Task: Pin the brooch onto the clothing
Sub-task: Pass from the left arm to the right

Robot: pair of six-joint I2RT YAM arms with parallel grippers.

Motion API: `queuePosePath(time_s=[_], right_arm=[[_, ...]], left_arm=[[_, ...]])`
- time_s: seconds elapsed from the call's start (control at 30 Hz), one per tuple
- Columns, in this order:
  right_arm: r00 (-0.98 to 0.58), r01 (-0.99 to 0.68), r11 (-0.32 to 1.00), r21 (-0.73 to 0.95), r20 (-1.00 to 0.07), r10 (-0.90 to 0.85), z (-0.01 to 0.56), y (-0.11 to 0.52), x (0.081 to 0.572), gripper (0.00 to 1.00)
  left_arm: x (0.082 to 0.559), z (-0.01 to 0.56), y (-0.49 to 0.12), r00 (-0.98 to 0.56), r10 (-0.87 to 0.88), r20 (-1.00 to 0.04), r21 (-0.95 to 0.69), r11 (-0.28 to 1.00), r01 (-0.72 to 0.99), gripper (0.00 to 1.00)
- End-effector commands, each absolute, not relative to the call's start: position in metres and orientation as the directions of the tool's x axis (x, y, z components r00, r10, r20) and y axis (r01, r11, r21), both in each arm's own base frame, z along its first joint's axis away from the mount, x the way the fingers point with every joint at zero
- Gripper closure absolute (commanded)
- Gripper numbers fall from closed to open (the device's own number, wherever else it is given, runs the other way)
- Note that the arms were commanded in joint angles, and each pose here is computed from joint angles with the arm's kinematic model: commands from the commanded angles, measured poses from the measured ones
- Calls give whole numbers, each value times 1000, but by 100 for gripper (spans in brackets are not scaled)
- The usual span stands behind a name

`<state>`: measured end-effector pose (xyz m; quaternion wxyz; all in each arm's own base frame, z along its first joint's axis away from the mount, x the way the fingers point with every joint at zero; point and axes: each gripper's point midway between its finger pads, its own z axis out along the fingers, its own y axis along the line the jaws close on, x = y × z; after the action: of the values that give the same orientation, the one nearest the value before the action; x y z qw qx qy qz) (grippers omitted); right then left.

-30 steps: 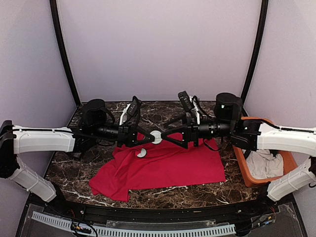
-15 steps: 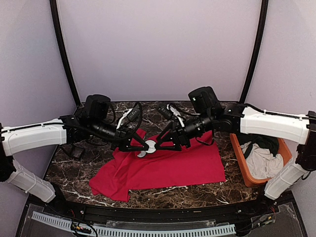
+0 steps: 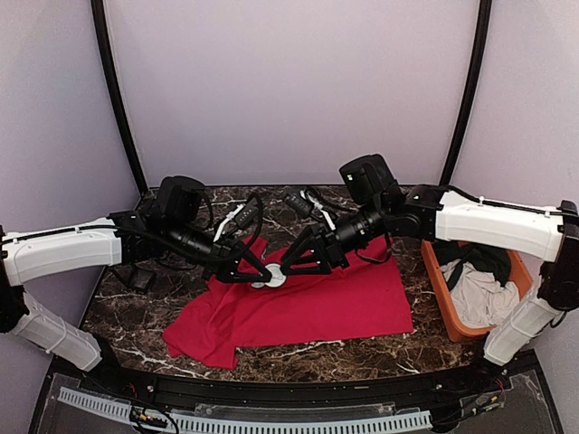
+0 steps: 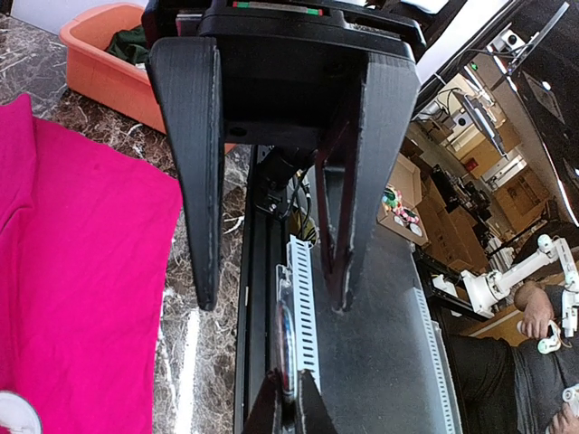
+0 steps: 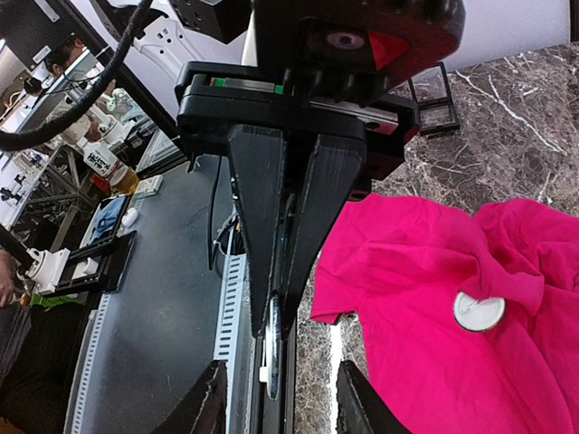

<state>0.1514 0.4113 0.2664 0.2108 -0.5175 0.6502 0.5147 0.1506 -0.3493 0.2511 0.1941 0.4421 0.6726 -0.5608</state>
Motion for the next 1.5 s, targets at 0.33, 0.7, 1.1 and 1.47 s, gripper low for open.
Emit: queuePosePath(time_s=[0.33,0.7,1.1,1.47], right_arm=[[-408,-841,-126,526,-770,-490,258,433,143,74],[-413,-838,-150,525,-789,-455,278,427,146,67],[-438,-826,-149,544,-785,-437,281,427,152,65],[-458,-814,-139,564,-771,-443,277,429,156,83]], left_arm=[[142,260,-347,-516,366,-775,-571,-54,819,98],[139,258,-344,-513,376,-772,-570,-51,820,97],[138,258,-344,-514,375,-772,-572,-56,818,95],[139,260,-345,-514,367,-776,-569,-55,820,95]])
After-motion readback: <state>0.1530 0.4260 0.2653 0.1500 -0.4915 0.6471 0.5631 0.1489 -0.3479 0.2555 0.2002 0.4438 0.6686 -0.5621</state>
